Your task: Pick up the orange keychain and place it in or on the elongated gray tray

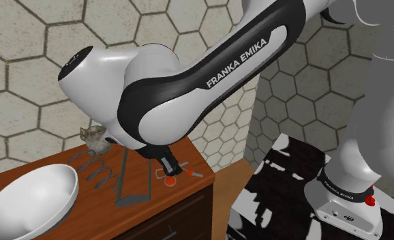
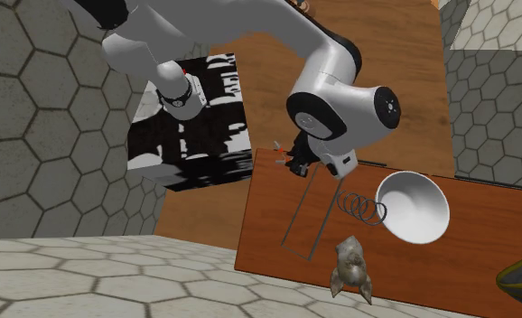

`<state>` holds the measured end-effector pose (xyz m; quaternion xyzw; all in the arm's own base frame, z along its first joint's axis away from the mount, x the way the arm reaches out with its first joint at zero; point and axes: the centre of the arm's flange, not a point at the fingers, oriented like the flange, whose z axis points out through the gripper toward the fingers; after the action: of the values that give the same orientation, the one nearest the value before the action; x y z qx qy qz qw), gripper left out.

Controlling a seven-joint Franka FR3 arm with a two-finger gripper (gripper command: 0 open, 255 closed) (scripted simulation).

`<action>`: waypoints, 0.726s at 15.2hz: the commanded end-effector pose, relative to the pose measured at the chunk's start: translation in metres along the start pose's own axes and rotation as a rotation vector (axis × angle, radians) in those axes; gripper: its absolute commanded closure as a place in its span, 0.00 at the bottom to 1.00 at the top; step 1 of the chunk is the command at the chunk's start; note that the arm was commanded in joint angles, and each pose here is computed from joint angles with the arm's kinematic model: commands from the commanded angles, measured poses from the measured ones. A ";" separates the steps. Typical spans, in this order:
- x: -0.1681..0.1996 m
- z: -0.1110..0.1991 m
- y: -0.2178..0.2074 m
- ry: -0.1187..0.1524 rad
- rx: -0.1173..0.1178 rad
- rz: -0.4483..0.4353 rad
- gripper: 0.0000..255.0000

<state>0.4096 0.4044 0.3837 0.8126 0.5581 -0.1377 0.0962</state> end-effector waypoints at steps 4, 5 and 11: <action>-0.010 -0.025 0.000 0.000 0.000 0.000 1.00; -0.012 -0.030 0.000 0.000 0.000 0.000 1.00; -0.022 -0.060 0.000 0.000 0.000 0.000 1.00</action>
<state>0.4101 0.4034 0.4412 0.8126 0.5581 -0.1377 0.0963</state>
